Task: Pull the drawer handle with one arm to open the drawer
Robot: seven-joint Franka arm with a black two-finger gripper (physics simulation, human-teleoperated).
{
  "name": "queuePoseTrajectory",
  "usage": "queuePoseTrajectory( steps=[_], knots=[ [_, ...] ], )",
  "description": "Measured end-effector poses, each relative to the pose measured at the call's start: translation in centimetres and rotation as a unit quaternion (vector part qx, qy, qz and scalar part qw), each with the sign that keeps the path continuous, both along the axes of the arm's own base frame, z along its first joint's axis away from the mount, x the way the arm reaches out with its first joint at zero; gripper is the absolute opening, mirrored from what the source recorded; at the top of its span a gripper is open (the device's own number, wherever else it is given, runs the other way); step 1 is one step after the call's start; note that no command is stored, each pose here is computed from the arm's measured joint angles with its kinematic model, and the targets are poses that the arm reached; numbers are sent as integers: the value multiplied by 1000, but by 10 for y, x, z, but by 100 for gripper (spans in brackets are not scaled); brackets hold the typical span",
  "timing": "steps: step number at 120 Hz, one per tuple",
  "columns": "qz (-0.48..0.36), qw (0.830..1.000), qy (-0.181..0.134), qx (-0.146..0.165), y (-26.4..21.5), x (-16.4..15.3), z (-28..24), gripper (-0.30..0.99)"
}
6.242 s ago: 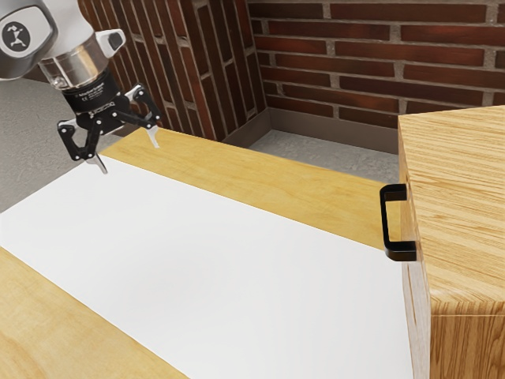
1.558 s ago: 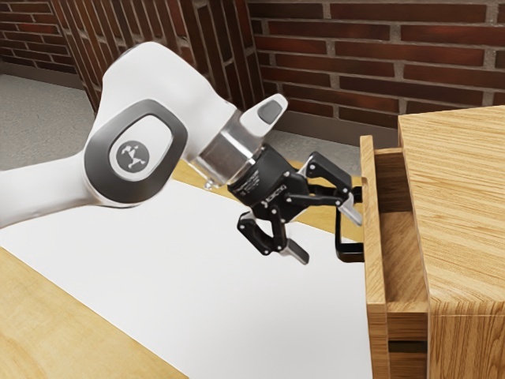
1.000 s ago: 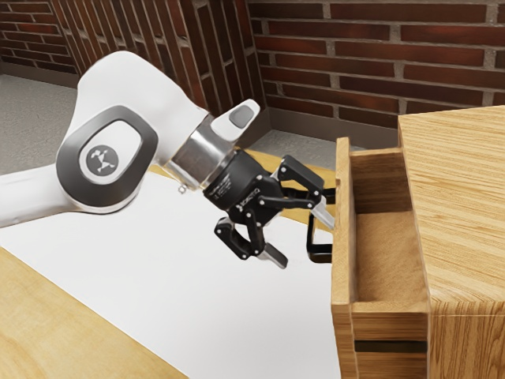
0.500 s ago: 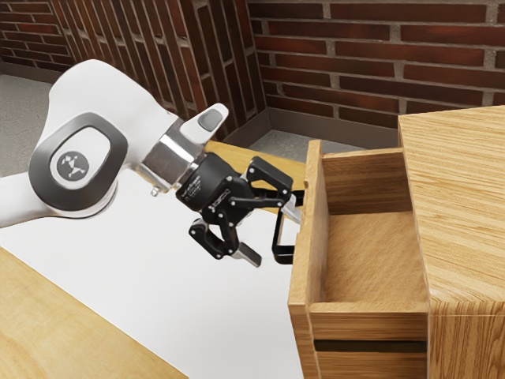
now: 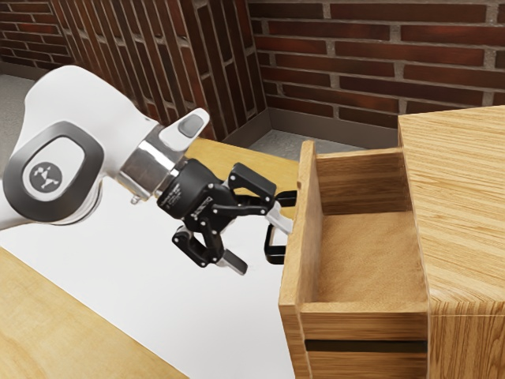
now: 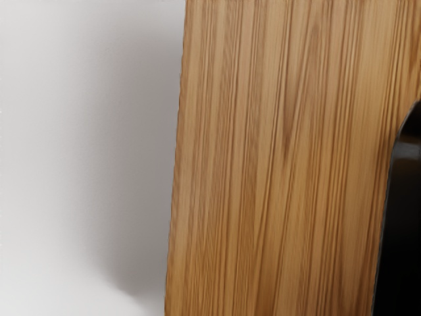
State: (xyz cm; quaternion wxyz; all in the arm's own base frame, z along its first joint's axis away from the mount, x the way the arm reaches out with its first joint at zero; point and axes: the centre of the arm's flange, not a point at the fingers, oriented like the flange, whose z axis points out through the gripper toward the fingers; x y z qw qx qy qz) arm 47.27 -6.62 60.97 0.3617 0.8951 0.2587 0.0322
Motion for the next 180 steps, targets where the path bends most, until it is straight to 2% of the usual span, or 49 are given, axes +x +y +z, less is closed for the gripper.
queuePoseTrajectory(
  steps=[180],
  knots=[
    [72,997,-7,-15,124,-60,-7,69]
  ],
)
